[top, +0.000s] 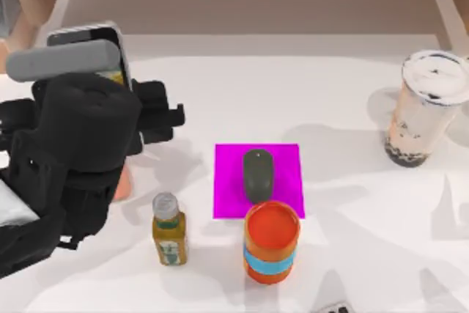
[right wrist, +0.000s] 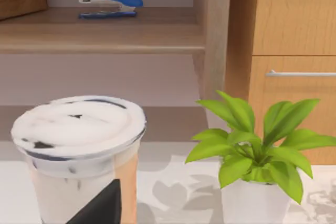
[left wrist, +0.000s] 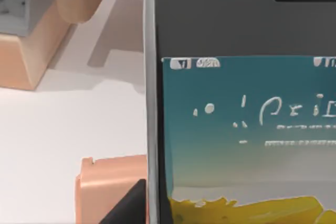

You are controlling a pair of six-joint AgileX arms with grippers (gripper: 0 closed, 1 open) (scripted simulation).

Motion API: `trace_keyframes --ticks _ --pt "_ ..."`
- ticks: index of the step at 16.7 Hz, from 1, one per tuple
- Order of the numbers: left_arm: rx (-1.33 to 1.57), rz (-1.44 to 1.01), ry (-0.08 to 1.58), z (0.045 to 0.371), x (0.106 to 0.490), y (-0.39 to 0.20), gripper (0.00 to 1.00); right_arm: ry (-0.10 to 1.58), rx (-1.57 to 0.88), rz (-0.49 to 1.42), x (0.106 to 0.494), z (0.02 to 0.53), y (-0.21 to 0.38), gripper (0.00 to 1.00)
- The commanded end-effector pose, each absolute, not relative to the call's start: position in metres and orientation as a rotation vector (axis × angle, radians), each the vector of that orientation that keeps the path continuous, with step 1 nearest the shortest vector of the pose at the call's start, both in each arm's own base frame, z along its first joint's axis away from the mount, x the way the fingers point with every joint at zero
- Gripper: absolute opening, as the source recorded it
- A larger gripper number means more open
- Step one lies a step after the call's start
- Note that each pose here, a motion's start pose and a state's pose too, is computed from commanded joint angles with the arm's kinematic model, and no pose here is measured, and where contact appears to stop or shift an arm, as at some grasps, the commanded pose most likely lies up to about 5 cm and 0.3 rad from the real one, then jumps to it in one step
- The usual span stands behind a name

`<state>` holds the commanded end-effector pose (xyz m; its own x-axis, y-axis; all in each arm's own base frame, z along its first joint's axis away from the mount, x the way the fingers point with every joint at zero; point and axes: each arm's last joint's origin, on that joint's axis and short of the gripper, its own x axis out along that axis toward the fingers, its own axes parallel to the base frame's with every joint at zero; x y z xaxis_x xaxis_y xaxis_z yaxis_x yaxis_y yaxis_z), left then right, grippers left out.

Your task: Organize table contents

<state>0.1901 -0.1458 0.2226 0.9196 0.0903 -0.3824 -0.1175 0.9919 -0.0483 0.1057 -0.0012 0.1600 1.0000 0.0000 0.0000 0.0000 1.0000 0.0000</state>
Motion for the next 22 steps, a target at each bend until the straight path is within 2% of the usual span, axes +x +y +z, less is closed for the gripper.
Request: trace_keyframes --ticks 6,11,22 --pt "-0.056 0.251 0.43 0.2 0.221 -0.122 0.0 0.0 0.0 0.0 0.106 0.16 -0.001 1.0" --pt "-0.062 0.259 0.434 0.198 0.223 -0.121 0.0 0.0 0.0 0.0 0.106 0.16 -0.001 1.0" --pt "-0.062 0.259 0.434 0.198 0.223 -0.121 0.83 0.0 0.0 0.0 0.106 0.16 -0.001 1.0"
